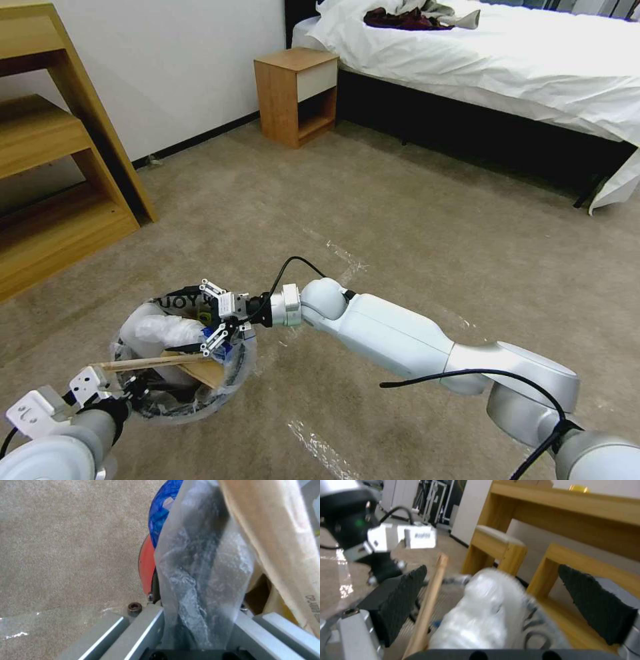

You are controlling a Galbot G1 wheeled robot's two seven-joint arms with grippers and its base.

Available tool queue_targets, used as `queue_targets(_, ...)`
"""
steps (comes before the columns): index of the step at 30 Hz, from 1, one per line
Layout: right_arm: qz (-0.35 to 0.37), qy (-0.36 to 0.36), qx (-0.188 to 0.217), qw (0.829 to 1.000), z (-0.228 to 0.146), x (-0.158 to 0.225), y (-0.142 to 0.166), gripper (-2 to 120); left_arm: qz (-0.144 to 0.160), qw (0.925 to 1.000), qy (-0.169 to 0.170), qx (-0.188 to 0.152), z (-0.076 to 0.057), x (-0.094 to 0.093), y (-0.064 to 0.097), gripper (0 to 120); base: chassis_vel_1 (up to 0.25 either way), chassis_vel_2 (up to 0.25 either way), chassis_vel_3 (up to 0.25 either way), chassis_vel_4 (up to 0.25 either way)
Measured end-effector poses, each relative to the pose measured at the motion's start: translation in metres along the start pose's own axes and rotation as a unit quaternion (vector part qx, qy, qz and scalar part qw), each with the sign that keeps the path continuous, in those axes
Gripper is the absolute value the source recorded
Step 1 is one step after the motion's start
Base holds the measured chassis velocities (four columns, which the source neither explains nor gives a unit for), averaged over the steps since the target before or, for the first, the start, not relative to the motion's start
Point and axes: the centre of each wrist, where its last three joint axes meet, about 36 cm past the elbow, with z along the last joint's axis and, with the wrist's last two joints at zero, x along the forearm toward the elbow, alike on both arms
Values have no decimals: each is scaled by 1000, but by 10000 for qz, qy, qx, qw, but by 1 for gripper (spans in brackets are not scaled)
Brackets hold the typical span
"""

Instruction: Pick up the trash bin and place the garbage on the floor into it.

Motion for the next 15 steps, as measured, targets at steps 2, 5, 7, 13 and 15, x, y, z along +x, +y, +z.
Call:
queue_targets(2,36,-45,31,10000,-6,2,-3,100,1,10000,-2,-3,0,0,0,0,0,0,0,0)
queue_targets(5,95,-96,64,9999,-12,4,-7,100,0,10000,-5,-6,0,1,0,0,0,0,0,0)
queue_targets(7,165,-150,104,9997,-18,8,-12,100,0,10000,-11,-10,0,1,0,0,0,0,0,0)
queue_targets(13,852,-522,373,9943,-60,29,-38,100,-5,10000,-23,-29,-1,2,0,0,0,0,0,0)
queue_targets(15,1342,-622,508,9877,-81,46,-52,100,-12,10000,-23,-36,-1,3,1,0,0,0,0,0)
